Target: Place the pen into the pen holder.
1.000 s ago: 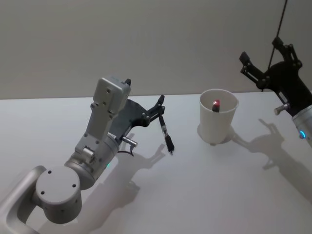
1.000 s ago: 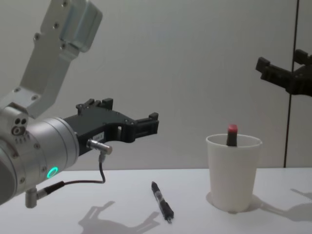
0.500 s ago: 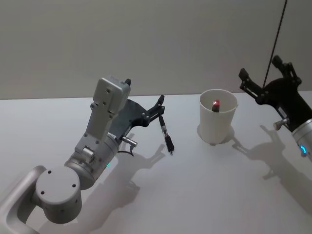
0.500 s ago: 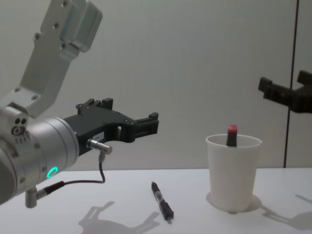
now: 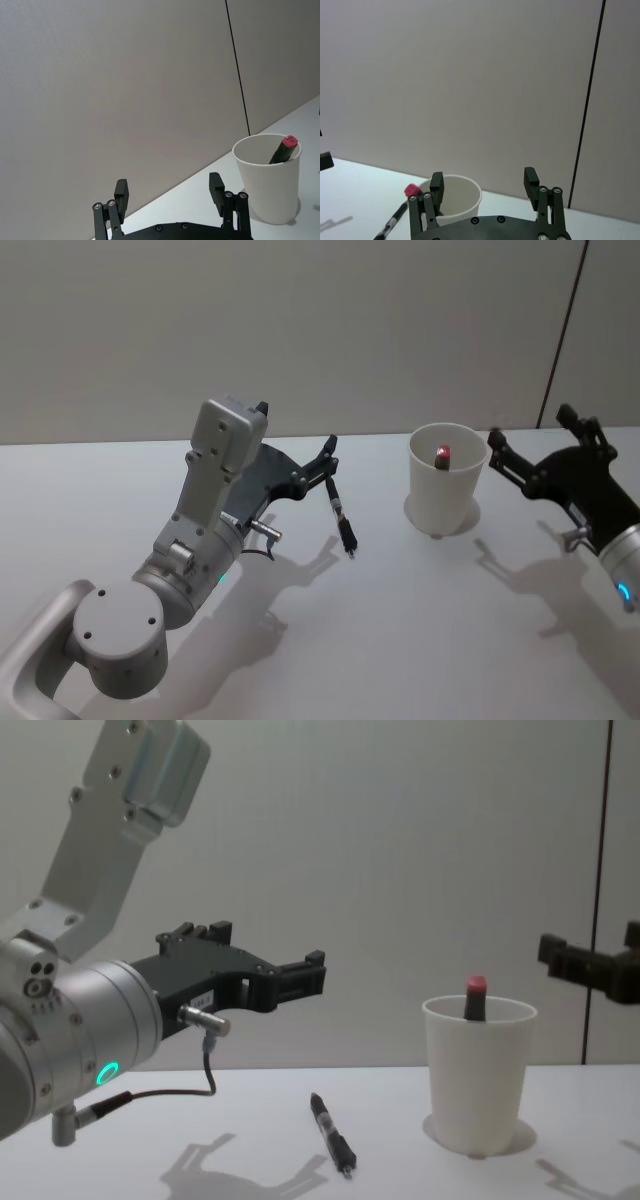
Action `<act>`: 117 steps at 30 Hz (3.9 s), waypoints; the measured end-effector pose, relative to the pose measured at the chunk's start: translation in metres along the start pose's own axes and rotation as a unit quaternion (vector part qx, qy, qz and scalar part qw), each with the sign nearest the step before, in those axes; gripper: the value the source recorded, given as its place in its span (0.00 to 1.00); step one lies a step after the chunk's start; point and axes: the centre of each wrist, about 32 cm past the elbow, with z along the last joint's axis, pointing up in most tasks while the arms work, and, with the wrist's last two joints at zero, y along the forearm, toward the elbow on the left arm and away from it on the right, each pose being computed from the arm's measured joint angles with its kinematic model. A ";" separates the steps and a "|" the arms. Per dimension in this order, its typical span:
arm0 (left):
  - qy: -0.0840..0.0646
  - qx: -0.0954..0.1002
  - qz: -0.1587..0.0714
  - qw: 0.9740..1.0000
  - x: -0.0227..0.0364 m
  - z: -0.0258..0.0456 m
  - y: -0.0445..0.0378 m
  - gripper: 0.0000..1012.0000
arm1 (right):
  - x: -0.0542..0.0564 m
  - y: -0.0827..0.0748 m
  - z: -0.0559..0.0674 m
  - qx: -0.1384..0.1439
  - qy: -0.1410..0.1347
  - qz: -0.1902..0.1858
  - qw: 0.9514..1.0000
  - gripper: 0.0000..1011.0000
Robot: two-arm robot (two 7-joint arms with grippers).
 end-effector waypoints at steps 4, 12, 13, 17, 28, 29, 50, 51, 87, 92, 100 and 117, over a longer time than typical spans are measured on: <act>0.000 0.000 0.000 1.000 0.0000 0.0000 0.0000 0.99 | -0.007 -0.009 0.003 -0.019 0.002 -0.006 1.000 0.99; 0.000 0.000 0.000 1.000 0.0000 0.0000 0.0000 0.99 | -0.017 -0.021 0.008 -0.047 0.004 -0.015 0.999 0.99; 0.000 0.000 0.000 1.000 0.0000 0.0000 0.0000 0.99 | -0.018 -0.022 0.008 -0.049 0.004 -0.016 0.999 0.99; 0.000 0.000 0.000 1.000 0.0000 0.0000 0.0000 0.99 | -0.018 -0.022 0.009 -0.051 0.004 -0.016 0.999 0.99; 0.000 0.000 0.000 1.000 0.0000 0.0000 0.0000 0.99 | -0.019 -0.023 0.009 -0.051 0.004 -0.017 0.999 0.99; 0.000 0.000 0.000 1.000 0.0000 0.0000 0.0000 0.99 | -0.019 -0.023 0.009 -0.051 0.004 -0.017 0.999 0.99; 0.017 0.024 -0.039 0.999 0.0154 0.0041 0.0086 0.99 | -0.018 -0.023 0.009 -0.050 0.004 -0.017 0.999 0.99; 0.019 0.027 -0.041 0.999 0.0160 0.0043 0.0096 0.99 | -0.018 -0.023 0.009 -0.050 0.004 -0.017 0.999 0.99; 0.082 0.103 -0.030 0.991 0.0089 0.0080 0.0260 0.99 | -0.018 -0.022 0.009 -0.050 0.004 -0.017 0.999 0.99; 0.090 0.106 -0.021 0.990 0.0058 0.0067 0.0286 0.99 | -0.018 -0.023 0.009 -0.050 0.004 -0.017 0.999 0.99; 0.097 0.109 -0.016 0.989 0.0029 0.0054 0.0328 0.99 | -0.018 -0.023 0.009 -0.050 0.004 -0.017 0.999 0.99; 0.091 0.106 -0.051 0.989 -0.0048 0.0046 0.0340 0.99 | -0.018 -0.023 0.009 -0.050 0.004 -0.017 0.999 0.99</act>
